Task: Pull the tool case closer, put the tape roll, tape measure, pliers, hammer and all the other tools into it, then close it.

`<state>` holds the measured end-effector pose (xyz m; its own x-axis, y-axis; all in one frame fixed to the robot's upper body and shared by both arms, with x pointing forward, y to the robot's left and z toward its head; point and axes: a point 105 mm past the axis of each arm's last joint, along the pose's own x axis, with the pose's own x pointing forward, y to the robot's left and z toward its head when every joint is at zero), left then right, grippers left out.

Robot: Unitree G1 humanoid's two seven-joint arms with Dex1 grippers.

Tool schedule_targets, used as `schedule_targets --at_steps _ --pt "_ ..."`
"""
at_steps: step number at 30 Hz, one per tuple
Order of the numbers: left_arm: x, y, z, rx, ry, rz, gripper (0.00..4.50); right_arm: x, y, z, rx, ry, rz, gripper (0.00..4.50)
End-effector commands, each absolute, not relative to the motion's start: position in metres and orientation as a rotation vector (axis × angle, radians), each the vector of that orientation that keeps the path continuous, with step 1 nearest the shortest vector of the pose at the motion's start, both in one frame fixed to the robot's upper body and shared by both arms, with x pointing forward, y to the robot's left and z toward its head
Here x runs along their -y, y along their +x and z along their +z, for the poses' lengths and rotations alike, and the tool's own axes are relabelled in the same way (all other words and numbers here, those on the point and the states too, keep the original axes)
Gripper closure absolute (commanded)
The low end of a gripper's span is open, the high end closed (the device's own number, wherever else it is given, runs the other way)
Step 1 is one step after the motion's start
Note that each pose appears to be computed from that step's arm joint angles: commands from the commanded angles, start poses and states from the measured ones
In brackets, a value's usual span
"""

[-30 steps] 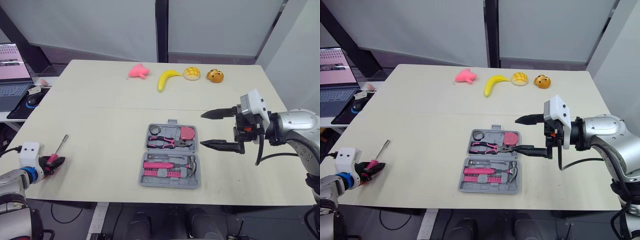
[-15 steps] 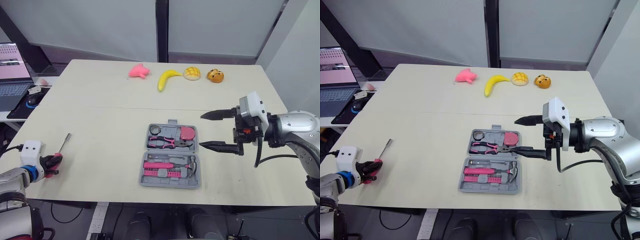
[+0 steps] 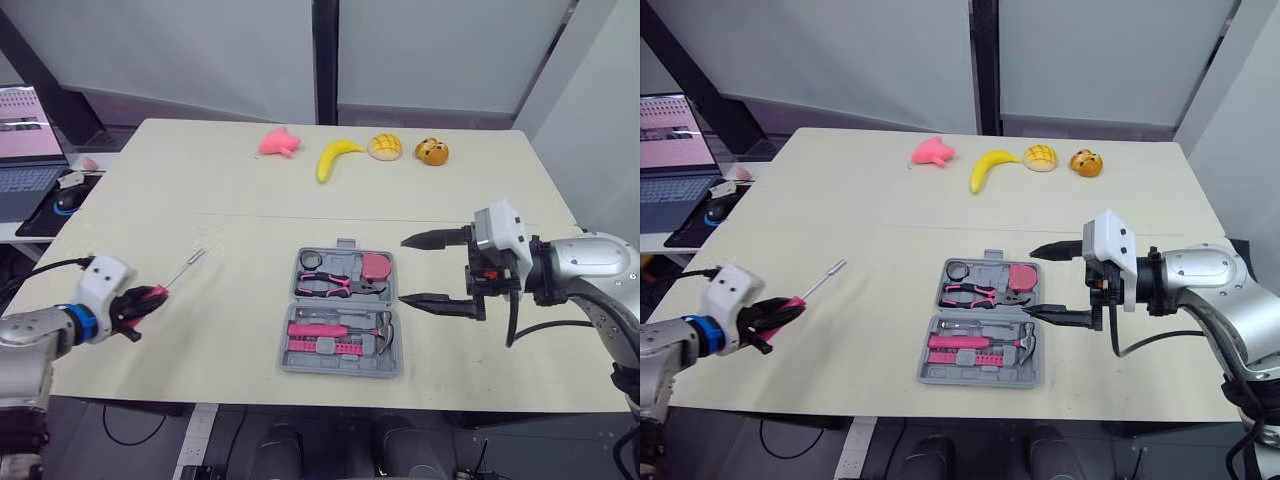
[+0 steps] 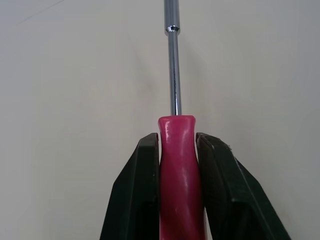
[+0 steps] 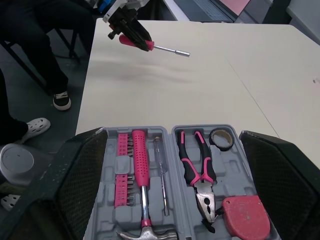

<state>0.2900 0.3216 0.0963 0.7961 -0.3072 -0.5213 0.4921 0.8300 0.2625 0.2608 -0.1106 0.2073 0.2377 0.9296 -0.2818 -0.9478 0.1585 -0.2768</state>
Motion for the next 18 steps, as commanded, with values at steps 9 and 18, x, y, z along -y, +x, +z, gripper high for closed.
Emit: schedule_targets --at_steps 9,18 --pt "-0.246 0.296 0.071 -0.476 0.354 -0.463 3.77 0.106 0.255 0.206 -0.022 -0.450 1.338 0.00" --pt "-0.223 0.308 0.041 -0.503 0.292 -0.457 3.77 0.108 0.252 0.203 -0.046 -0.467 1.344 0.00"
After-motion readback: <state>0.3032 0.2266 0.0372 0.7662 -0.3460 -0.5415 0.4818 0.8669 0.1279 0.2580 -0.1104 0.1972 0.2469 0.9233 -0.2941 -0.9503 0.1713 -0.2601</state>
